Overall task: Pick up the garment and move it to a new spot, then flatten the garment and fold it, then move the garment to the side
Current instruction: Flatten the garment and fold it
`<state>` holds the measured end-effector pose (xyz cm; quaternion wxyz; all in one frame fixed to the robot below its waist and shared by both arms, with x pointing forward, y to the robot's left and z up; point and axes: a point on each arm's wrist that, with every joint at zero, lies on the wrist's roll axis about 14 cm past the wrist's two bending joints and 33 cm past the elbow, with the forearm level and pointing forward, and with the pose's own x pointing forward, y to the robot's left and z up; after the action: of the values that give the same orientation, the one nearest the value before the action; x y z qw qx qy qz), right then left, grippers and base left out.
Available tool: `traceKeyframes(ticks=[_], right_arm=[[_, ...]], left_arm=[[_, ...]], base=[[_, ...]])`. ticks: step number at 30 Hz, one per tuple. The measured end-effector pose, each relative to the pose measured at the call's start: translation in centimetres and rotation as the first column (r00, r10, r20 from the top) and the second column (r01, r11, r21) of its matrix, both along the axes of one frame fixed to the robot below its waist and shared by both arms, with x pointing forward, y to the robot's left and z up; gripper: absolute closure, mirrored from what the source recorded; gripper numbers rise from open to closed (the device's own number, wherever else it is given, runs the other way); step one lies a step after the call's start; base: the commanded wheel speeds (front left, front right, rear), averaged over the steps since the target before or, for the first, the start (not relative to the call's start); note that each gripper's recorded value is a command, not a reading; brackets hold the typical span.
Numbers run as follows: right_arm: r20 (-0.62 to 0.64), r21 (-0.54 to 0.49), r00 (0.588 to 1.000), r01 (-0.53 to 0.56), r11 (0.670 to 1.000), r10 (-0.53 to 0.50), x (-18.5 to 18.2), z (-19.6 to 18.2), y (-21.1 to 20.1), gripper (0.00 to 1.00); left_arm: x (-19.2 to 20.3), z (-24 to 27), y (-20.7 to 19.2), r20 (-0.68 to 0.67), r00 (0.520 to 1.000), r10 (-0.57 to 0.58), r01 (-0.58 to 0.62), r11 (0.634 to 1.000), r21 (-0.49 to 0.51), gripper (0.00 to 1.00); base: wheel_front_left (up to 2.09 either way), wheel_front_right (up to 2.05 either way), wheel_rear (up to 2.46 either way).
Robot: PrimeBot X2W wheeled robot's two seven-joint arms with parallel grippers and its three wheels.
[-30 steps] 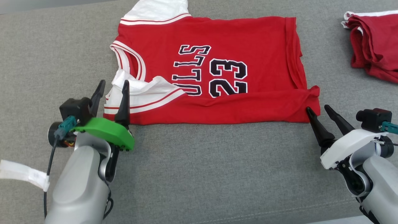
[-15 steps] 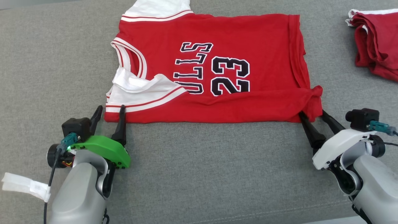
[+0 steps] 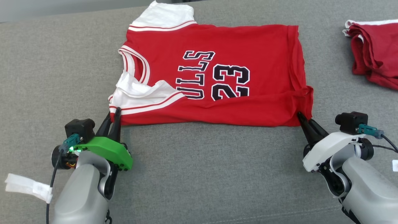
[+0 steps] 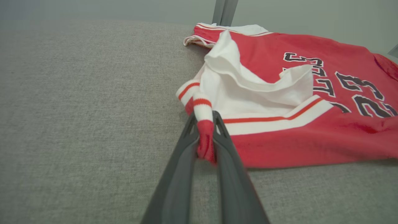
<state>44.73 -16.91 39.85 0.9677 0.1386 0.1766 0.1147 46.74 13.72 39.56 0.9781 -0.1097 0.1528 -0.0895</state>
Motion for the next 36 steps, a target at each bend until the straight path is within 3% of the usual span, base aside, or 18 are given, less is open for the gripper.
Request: traceKeyframes(ticks=[13,26,27,28,29,36], right_arm=[[0.061,0.060,0.998,-0.024,0.998,0.020,-3.9,2.3,1.4,1.00],[-0.025,0.064,1.000,0.011,0.998,-0.009,-8.9,1.3,-0.4,1.00],[-0.037,0.059,0.999,0.011,0.998,-0.009,-9.1,1.0,-0.4,0.54],[-0.042,0.057,0.999,0.014,0.998,-0.011,-9.3,0.9,-0.3,0.11],[-0.040,0.067,0.999,0.023,0.997,-0.021,-9.3,1.0,-0.2,0.00],[0.102,0.066,0.992,0.063,0.996,-0.069,-7.7,4.2,-0.4,0.00]], left_arm=[[-6.9,3.0,2.8,0.093,0.988,0.123,-0.117,0.991,-0.061,1.00],[-13.2,2.0,2.9,0.029,0.983,0.179,-0.176,0.980,-0.093,1.00],[-13.3,1.9,2.8,0.024,0.983,0.181,-0.178,0.980,-0.094,1.00],[-13.4,1.8,2.7,0.020,0.983,0.182,-0.179,0.979,-0.094,0.31],[-13.4,1.8,2.6,0.020,0.983,0.180,-0.177,0.980,-0.095,0.00],[-11.7,4.2,2.5,0.114,0.977,0.182,-0.172,0.980,-0.096,0.00]], base=[[0.00,0.00,0.00],[0.00,0.00,0.00],[0.00,0.00,0.00],[0.00,0.00,0.00],[0.00,0.00,0.00],[0.00,0.00,0.00]])
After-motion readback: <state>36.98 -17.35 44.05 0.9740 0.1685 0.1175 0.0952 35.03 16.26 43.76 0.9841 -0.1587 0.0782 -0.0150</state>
